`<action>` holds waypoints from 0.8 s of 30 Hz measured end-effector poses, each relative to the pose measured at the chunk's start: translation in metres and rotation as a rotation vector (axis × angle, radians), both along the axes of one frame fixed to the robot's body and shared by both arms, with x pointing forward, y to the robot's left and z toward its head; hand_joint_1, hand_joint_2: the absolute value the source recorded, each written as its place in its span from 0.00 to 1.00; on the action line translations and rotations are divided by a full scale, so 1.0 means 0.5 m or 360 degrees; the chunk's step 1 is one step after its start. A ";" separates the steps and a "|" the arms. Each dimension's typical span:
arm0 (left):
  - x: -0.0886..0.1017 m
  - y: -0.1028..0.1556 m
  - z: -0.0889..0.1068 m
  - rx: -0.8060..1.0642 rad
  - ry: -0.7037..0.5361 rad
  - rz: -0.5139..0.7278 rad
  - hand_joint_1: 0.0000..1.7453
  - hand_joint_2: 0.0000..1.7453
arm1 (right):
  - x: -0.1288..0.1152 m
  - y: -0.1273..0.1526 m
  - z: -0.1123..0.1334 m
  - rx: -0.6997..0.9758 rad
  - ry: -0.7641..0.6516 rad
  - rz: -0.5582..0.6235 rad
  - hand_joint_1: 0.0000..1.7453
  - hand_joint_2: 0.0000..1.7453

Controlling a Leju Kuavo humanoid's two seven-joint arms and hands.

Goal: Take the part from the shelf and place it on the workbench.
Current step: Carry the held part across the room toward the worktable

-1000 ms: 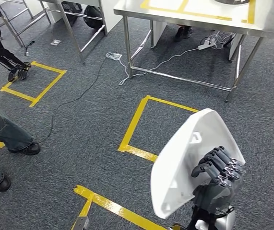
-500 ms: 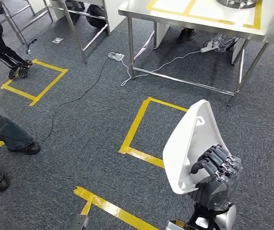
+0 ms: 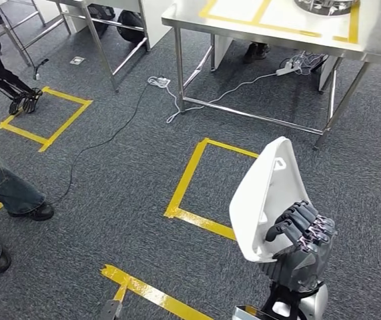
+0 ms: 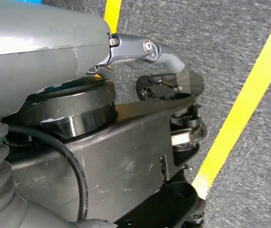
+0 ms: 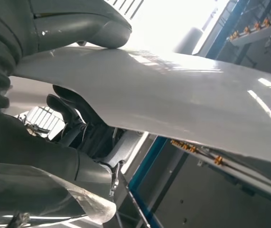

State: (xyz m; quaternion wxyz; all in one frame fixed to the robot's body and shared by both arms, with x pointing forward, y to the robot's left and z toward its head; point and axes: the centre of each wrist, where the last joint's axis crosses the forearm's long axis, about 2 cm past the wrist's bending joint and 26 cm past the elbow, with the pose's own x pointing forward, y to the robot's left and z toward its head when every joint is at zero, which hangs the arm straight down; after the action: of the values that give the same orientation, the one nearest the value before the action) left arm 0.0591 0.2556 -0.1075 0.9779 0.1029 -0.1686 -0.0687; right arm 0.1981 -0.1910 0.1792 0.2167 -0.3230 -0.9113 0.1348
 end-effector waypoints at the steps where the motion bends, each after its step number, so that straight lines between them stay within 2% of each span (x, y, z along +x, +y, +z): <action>1: -0.001 -0.001 0.000 -0.0001 0.0001 0.0000 0.00 1.00 | 0.000 0.000 0.000 -0.0001 0.0000 0.0000 1.00 1.00; 24: -0.002 -0.001 0.000 0.0000 0.0001 -0.0021 0.00 1.00 | -0.004 -0.004 -0.003 0.0001 -0.0017 0.0004 1.00 1.00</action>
State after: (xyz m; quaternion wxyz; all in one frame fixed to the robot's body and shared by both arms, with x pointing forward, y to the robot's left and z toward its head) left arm 0.0580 0.2551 -0.1077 0.9775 0.1018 -0.1689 -0.0753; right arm 0.1962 -0.1930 0.1777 0.2119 -0.3226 -0.9128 0.1332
